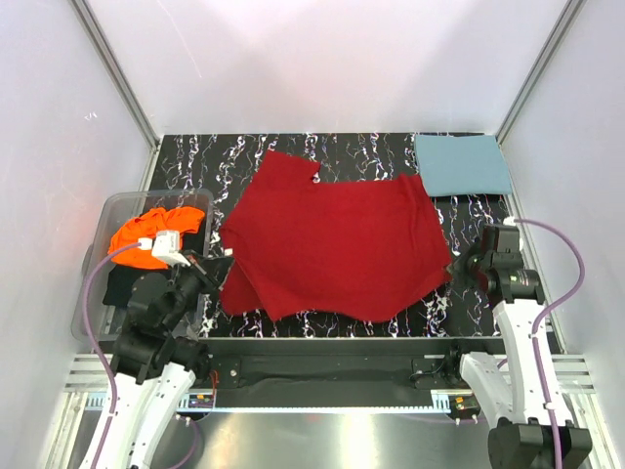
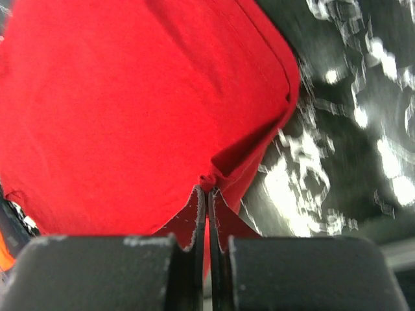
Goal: Fold and stack the t-shirts
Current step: Flatten the tshirt out
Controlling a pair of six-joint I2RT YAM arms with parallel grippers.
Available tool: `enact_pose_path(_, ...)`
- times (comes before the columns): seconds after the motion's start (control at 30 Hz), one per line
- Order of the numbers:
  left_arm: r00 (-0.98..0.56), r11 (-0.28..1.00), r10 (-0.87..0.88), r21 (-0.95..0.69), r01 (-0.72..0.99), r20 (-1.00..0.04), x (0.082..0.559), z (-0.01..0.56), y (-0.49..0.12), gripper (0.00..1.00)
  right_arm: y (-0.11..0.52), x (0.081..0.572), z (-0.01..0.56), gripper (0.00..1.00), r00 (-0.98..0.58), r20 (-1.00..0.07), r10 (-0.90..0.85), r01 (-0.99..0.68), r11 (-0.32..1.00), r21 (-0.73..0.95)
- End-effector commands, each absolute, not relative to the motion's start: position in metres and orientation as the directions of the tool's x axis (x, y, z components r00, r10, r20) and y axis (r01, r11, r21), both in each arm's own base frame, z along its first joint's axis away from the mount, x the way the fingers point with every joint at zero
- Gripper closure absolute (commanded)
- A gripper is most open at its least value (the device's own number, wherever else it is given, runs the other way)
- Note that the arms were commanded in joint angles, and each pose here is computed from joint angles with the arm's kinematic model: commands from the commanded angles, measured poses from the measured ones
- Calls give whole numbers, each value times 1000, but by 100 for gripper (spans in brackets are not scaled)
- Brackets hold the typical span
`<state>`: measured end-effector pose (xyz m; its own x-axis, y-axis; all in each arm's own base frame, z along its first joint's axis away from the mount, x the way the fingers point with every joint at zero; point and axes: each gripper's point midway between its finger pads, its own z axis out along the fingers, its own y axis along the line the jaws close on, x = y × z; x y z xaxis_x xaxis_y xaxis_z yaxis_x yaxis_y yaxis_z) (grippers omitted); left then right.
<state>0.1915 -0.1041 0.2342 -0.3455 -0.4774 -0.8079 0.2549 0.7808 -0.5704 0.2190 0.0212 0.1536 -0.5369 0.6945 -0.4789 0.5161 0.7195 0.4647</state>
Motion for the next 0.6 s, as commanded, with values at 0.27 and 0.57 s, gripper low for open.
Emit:
enact_pose_path(0.27,-499,783,-524,-621,37,-690,206,191,-102,100,31,184,168,100,-493,-386,780,590,626,510)
enact_pose_path(0.57,-501,805,-506,-593,19,-702,208,190,-98,100,5,184,191,100,-425,-498,756,622,643,446)
